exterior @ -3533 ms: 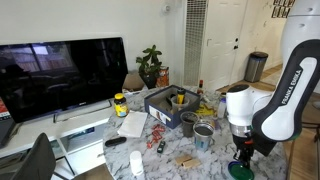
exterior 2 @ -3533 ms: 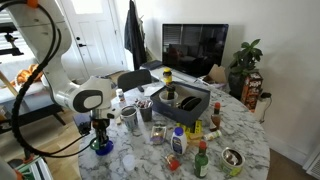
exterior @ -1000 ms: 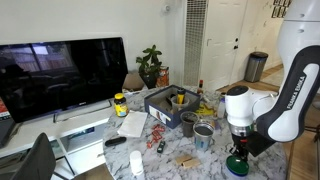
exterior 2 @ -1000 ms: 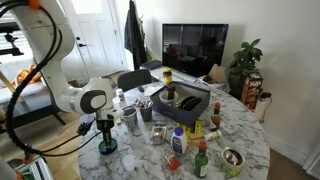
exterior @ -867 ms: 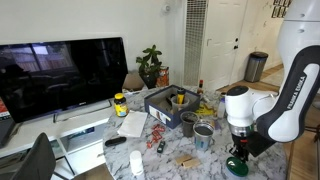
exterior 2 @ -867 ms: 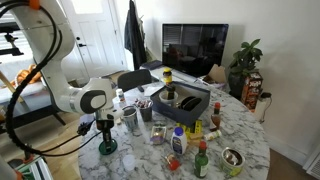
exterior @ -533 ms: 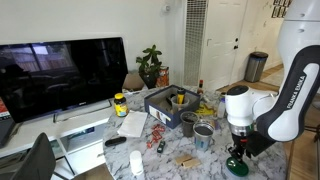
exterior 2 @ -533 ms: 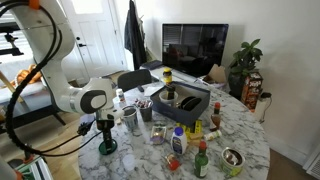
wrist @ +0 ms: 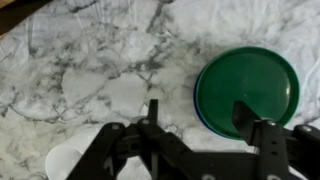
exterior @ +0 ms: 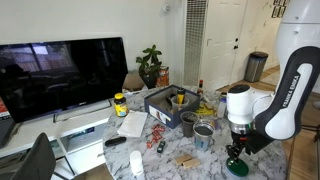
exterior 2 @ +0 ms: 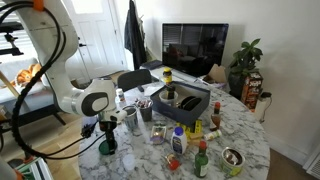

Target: Put the green lid on top of the blue lid then stack them up together

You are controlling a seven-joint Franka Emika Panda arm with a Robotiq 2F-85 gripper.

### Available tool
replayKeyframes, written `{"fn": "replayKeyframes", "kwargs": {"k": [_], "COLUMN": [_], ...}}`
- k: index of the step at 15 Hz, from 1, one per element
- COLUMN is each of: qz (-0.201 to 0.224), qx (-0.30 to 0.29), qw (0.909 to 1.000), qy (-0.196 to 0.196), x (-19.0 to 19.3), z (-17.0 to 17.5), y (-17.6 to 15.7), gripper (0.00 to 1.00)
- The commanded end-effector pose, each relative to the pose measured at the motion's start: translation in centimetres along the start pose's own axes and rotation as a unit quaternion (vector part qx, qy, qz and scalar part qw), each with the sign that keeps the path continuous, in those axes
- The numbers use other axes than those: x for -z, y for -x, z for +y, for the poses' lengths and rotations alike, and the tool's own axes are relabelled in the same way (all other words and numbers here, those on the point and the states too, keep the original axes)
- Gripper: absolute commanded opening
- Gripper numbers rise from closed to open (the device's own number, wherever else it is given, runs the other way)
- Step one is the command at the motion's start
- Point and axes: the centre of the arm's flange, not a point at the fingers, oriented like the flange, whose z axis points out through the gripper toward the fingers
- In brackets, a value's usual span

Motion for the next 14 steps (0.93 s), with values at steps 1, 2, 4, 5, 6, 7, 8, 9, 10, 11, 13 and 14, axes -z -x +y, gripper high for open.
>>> {"fn": "replayKeyframes", "kwargs": {"k": [1,2,4,5,6,7,8,9,10,11,13,14], "qz": [0.005,0.007,0.009,0.008,0.008,0.009,0.009,0.009,0.008,0.005,0.002,0.000], "qx": [0.011,0.012,0.014,0.015,0.018,0.020,0.023,0.026,0.028,0.030,0.033,0.033], "qw": [0.9994,0.9992,0.9986,0.9983,0.9979,0.9975,0.9970,0.9965,0.9963,0.9960,0.9956,0.9955], "qy": [-0.031,-0.038,-0.050,-0.056,-0.061,-0.067,-0.073,-0.079,-0.081,-0.084,-0.088,-0.089], "x": [-1.4,-1.6,-1.9,-2.1,-2.2,-2.3,-2.3,-2.3,-2.4,-2.5,-2.6,-2.6], "z": [0.8,0.9,1.2,1.3,1.4,1.4,1.2,1.2,1.2,1.3,1.5,1.5], "y": [-0.2,-0.2,-0.3,-0.3,-0.4,-0.4,-0.4,-0.4,-0.4,-0.5,-0.5,-0.6], "gripper": [0.62,0.64,0.58,0.47,0.38,0.31,0.21,0.13,0.05,0.02,0.00,0.00]}}
